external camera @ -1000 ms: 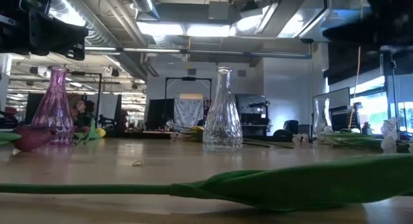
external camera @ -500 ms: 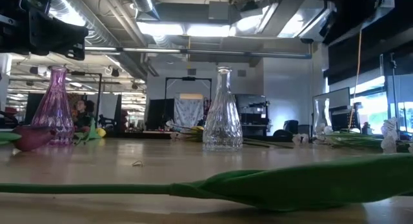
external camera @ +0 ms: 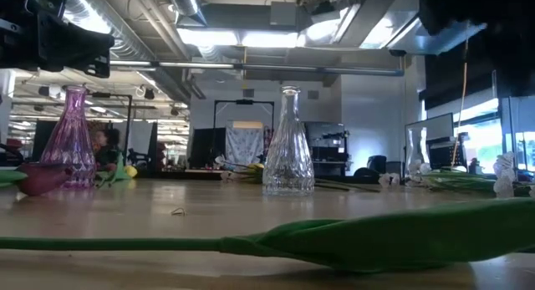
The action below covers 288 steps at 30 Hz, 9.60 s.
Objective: Sort flowers into vase by color
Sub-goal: Put the bottom right white flowers into the bottom transparent vase, then put the right white flowers into the bottom transparent vase
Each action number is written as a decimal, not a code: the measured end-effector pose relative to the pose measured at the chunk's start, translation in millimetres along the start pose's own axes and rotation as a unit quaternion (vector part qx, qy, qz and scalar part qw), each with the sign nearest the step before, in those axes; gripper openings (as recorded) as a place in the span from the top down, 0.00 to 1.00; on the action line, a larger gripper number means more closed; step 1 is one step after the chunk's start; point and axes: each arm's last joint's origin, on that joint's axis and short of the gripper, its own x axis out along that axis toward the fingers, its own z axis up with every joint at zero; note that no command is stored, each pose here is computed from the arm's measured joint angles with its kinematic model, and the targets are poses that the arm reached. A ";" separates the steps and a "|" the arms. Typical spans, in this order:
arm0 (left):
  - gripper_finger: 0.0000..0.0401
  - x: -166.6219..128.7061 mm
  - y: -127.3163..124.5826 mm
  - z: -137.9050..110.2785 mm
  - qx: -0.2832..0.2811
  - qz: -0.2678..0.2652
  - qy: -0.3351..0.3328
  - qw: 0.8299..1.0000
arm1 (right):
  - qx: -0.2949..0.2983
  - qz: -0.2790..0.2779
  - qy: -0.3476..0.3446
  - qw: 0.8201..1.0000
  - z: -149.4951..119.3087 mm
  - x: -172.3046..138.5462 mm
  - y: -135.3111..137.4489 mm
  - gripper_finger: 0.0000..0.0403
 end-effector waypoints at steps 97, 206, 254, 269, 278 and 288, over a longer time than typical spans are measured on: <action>1.00 -13.6 7.7 48.6 -0.358 -0.044 -0.262 0.895 | -0.213 -0.099 -0.477 0.847 89.5 -155.1 20.8 0.62; 1.00 -14.0 12.0 47.6 -0.390 0.026 -0.277 0.878 | -0.134 -0.087 -0.677 0.719 48.5 -226.4 -20.3 1.00; 1.00 -14.1 12.1 48.1 -0.397 0.023 -0.279 0.874 | -0.331 0.034 -0.598 0.729 94.2 -171.9 35.3 1.00; 1.00 -14.0 12.2 47.7 -0.400 0.024 -0.278 0.873 | -0.329 -0.001 -0.507 0.797 76.3 -148.2 43.1 1.00; 1.00 -12.4 11.7 45.0 -0.399 0.029 -0.262 0.878 | -0.303 -0.007 -0.464 0.833 78.1 -135.4 40.7 0.87; 1.00 -6.2 9.7 31.2 -0.415 0.046 -0.191 0.888 | -0.296 -0.012 -0.462 0.836 73.7 -158.6 32.7 0.46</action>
